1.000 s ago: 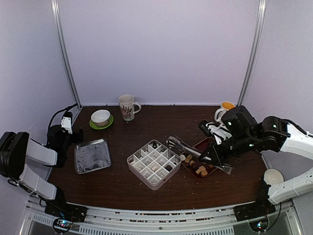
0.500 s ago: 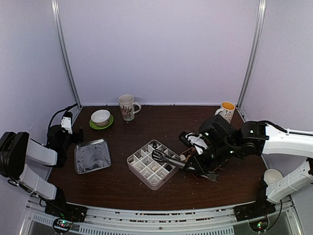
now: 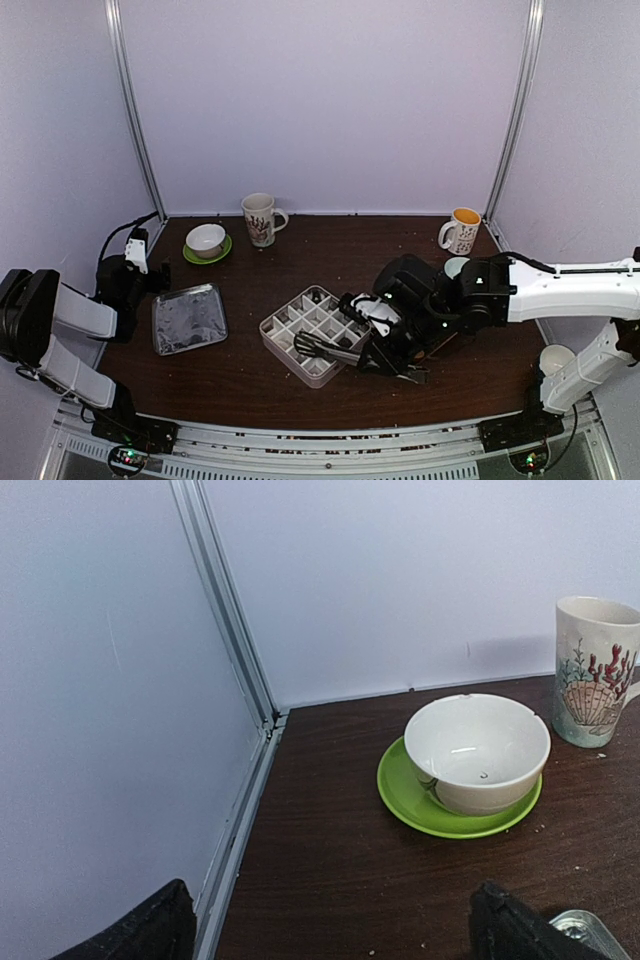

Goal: Pack the chocolate

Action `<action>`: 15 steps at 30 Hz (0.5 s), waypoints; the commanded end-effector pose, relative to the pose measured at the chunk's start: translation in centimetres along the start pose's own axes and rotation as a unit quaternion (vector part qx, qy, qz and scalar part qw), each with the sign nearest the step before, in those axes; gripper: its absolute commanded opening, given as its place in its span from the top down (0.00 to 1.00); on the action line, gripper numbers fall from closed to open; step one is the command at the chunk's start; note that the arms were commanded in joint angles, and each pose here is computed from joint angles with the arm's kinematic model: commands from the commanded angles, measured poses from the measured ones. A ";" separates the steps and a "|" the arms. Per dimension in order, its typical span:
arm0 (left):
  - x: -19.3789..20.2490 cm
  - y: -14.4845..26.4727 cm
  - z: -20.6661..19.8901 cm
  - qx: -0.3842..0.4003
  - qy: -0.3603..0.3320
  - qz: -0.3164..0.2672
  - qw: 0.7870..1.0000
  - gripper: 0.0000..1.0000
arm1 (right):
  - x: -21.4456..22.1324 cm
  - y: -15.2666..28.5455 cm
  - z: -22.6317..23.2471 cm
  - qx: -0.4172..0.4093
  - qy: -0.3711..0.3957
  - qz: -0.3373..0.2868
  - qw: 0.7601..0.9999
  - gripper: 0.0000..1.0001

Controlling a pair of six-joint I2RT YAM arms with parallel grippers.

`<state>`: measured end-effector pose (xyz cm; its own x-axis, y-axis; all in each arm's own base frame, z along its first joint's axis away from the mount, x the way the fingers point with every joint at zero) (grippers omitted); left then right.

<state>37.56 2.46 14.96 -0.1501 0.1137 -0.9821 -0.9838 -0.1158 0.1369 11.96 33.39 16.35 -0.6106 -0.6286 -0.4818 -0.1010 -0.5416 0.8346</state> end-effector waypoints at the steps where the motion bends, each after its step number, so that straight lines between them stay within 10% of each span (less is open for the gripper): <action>1: -1.5 -0.4 0.4 -0.007 0.008 -0.026 1.000 0.02 | -1.2 0.3 0.2 0.006 0.017 -0.017 1.000 0.77; 15: -1.5 -0.4 0.4 -0.006 0.008 -0.025 1.000 0.02 | -1.6 0.1 -0.1 0.020 0.026 -0.014 0.999 0.68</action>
<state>37.56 2.46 14.96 -0.1501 0.1137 -0.9821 -0.9838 -0.1158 0.1369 12.31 33.60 15.60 -0.5895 -0.6554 -0.4721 -0.1068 -0.5161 0.8499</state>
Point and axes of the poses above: each gripper's point midway between its finger pads, its own y axis back along the fingers, its own z axis along the line the jaws close on, x = y × z, the point moved 1 cm from there along y, back along the fingers, and after that the axes turned 4 degrees about y, right-handed, at the moved point
